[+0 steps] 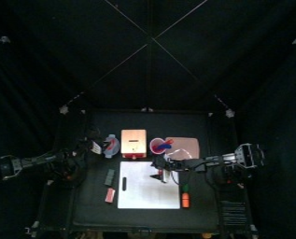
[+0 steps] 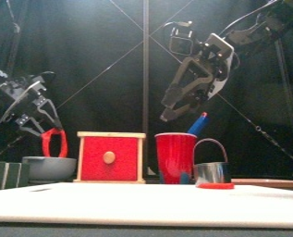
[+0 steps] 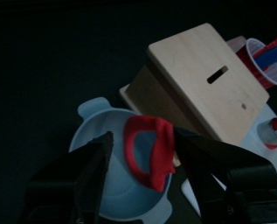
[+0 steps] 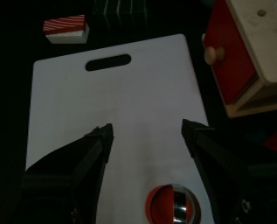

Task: Get the cutter from the drawer then cut the dough then place the extra dough in the bowl
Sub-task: Place the extra dough in the bowl

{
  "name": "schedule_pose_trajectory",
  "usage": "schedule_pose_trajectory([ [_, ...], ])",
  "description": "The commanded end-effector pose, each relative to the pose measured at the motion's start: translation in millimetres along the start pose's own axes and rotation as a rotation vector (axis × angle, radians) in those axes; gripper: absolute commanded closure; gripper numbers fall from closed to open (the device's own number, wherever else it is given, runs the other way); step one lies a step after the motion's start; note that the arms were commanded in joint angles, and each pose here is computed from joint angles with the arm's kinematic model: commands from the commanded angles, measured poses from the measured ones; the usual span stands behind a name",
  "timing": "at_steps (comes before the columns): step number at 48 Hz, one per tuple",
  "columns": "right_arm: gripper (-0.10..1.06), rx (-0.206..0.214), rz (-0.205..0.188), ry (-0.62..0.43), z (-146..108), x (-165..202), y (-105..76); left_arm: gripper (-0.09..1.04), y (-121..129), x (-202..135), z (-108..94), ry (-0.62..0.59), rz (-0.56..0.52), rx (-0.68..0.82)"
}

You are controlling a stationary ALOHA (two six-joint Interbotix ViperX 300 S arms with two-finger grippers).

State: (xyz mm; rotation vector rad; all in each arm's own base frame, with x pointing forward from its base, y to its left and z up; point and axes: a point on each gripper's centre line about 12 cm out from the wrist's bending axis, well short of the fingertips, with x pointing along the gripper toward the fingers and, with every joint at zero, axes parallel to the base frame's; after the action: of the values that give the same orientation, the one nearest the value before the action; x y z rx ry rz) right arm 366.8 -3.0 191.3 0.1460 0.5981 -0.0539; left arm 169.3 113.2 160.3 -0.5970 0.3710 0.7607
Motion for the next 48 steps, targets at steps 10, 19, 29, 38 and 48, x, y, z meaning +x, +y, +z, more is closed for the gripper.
schedule_pose_trajectory([
  [10, 0.02, 0.002, 0.004, -0.038, 14.1, -2.5, 1.5, 0.01, -6.3, 6.2, 4.8, -0.035, 0.005, 0.067],
  [19, 0.02, 0.002, 0.004, -0.037, 13.7, -2.1, 1.4, -0.03, -11.1, 6.0, 4.7, -0.036, -0.012, 0.08],
  [29, 0.02, 0.004, 0.004, -0.034, 13.1, -0.9, 1.4, -0.03, -11.9, 5.8, 4.3, -0.036, -0.013, 0.065],
  [38, 0.02, 0.003, 0.005, -0.032, 12.6, -0.4, 1.9, -0.03, -3.9, 5.7, -1.1, -0.015, 0.02, -0.013],
  [48, 0.02, 0.003, 0.004, -0.03, 12.2, 0.0, 1.8, -0.03, -2.0, 5.9, -3.1, 0.0, 0.03, -0.063],
])
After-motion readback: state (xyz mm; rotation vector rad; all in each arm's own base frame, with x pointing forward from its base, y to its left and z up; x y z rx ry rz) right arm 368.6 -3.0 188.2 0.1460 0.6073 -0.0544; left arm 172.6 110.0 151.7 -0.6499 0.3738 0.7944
